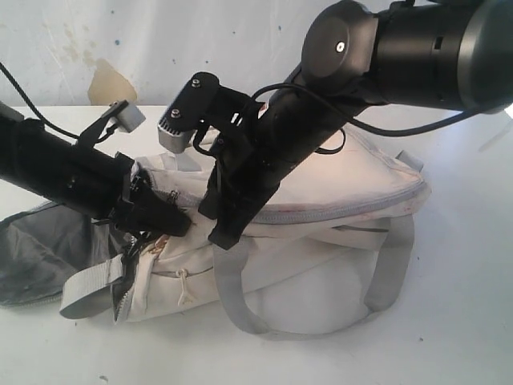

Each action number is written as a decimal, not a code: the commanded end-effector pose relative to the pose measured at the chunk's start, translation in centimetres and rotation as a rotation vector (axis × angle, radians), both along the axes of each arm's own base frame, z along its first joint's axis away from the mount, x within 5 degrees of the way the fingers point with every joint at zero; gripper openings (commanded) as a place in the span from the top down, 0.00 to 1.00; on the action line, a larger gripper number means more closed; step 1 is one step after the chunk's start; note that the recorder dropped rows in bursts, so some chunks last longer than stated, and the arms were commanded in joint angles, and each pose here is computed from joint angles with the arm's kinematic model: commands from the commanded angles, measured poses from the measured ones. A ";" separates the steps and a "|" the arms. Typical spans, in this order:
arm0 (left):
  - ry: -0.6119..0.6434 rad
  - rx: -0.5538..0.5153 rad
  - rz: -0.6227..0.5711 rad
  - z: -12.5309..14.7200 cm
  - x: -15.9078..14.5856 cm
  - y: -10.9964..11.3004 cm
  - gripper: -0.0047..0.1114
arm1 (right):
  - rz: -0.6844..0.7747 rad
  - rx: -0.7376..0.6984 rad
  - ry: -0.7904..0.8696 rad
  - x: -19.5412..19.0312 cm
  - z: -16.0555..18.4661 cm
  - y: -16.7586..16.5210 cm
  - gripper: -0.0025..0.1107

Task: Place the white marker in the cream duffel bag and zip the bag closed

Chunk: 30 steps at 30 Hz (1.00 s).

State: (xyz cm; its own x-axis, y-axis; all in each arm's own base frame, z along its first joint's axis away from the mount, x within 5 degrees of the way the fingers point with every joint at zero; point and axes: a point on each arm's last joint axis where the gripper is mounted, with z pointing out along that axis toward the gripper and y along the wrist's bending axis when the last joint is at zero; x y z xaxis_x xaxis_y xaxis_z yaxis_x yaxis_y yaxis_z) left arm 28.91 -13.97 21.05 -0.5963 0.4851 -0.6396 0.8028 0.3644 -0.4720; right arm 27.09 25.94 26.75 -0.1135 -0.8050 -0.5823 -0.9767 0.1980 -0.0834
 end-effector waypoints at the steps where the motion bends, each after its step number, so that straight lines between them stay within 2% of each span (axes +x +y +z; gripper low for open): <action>1: -0.014 0.047 -0.024 -0.3 -0.2 0.2 0.96 | -0.010 0.009 0.006 -0.1 0.4 -0.3 0.98; 4: -0.017 0.041 -0.049 0.0 -0.2 0.1 0.93 | -0.010 0.008 0.007 -0.1 0.4 -0.3 0.98; 9: -0.029 0.014 -0.091 1.2 0.1 -0.1 0.73 | -0.009 0.007 0.009 -0.1 0.4 -0.3 0.98; 12: -0.053 0.033 -0.089 1.3 0.4 -0.1 0.68 | -0.005 0.004 0.015 -0.1 0.3 -0.3 0.98; 16: -0.076 0.048 -0.059 1.2 0.7 0.0 0.72 | -0.003 0.001 0.019 -0.2 0.3 -0.4 0.98; 23: -0.083 0.061 -0.061 1.1 0.8 0.1 0.96 | -0.001 -0.001 0.023 -0.2 0.3 -0.4 0.98; 30: -0.075 0.092 -0.093 0.9 0.5 0.3 0.96 | -0.001 -0.001 0.023 -0.2 0.3 -0.4 0.98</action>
State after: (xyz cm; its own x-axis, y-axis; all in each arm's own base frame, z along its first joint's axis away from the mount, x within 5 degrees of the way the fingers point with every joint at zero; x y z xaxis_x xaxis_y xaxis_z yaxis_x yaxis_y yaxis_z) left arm 29.43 -13.81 21.94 -0.5174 0.5642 -0.6434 0.8556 0.3264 -0.4018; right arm 26.95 25.89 26.72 -0.1148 -0.8098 -0.5754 -0.9789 0.1909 -0.0734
